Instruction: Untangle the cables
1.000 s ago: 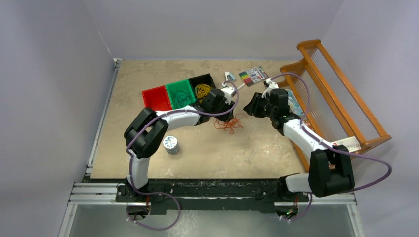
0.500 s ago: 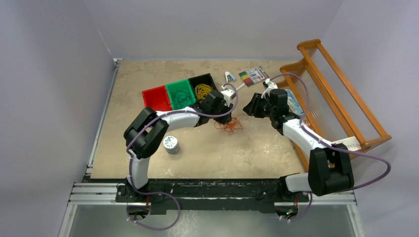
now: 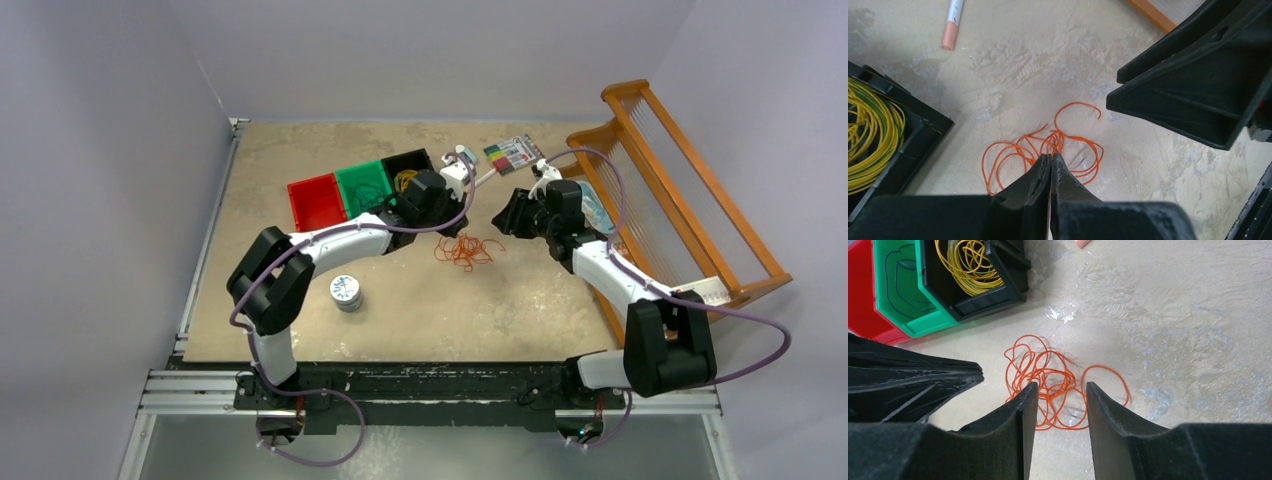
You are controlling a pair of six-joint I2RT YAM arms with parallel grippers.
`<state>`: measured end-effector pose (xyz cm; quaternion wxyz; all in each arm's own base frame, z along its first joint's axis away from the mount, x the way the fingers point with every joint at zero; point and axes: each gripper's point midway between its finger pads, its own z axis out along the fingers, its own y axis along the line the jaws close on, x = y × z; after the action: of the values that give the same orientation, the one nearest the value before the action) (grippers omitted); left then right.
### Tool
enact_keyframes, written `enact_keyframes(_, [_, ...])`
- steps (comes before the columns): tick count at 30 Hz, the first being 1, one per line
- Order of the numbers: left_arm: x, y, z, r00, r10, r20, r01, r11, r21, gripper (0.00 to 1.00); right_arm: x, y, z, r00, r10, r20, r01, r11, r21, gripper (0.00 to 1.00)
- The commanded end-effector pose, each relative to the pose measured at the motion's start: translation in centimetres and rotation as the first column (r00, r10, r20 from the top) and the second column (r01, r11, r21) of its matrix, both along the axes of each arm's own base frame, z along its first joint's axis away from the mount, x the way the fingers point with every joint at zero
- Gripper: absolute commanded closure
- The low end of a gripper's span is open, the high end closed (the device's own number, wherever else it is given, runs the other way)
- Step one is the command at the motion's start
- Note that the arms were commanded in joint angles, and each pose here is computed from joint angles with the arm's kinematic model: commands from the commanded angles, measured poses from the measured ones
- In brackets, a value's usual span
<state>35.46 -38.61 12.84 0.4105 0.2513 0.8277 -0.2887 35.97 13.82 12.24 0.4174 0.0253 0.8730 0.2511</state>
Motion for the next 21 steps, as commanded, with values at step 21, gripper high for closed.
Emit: enact_keyframes(21, [2.5,2.2,-1.5,0.98,0.2,0.006,-0.2,0.978,0.055,0.73,0.5,0.4,1.9,0.997,0.022,0.071,-0.023,1.0,0.017,0.57])
